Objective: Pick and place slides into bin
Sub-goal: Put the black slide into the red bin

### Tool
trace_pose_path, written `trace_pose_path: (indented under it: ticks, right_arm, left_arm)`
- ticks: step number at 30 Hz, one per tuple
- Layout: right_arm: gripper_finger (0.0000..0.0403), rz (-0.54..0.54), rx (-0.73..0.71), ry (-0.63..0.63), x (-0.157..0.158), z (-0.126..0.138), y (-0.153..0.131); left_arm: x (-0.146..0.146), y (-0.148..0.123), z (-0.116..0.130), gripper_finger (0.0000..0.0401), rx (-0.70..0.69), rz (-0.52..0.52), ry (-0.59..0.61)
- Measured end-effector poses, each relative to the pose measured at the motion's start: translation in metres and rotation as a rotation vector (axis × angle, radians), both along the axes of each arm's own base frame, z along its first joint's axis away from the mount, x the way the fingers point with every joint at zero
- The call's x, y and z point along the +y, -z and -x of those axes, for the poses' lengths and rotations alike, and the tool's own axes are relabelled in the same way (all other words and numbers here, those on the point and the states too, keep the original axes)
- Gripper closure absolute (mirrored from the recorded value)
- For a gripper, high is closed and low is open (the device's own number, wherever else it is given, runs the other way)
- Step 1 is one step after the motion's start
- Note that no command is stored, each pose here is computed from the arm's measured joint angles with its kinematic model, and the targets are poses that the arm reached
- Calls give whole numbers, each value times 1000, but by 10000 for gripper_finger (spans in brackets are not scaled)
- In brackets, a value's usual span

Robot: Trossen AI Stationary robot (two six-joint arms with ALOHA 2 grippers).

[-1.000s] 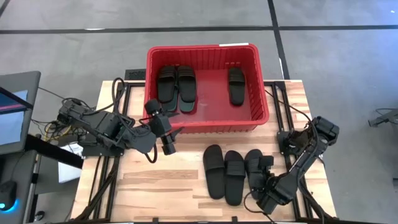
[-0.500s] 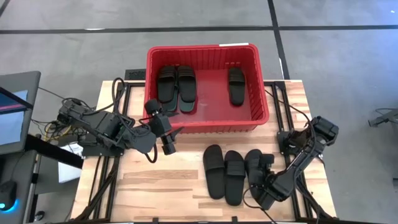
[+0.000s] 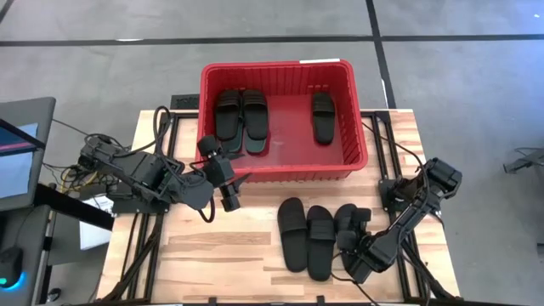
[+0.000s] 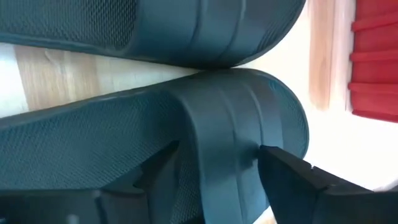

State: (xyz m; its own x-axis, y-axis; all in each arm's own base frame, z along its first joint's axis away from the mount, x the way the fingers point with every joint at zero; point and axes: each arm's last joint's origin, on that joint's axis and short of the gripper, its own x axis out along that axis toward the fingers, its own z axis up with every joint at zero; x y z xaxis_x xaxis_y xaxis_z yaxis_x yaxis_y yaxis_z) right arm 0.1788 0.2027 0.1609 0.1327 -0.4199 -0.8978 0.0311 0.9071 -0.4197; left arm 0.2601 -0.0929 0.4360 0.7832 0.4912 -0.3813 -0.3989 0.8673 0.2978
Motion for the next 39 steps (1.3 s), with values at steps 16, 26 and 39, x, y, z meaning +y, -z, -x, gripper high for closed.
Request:
trace_pose_path:
  ticks: [16, 26, 39]
  right_arm:
    - [391, 34, -10, 12, -2, 1, -1]
    - [398, 15, -46, 101, 0, 10, -29]
    - [401, -195, -215, 133, 1, 23, -102]
  left_arm:
    - [0, 0, 0, 181, -2, 8, -4]
    - [0, 0, 0, 181, -2, 8, -4]
    - [0, 0, 0, 181, 13, -12, 11]
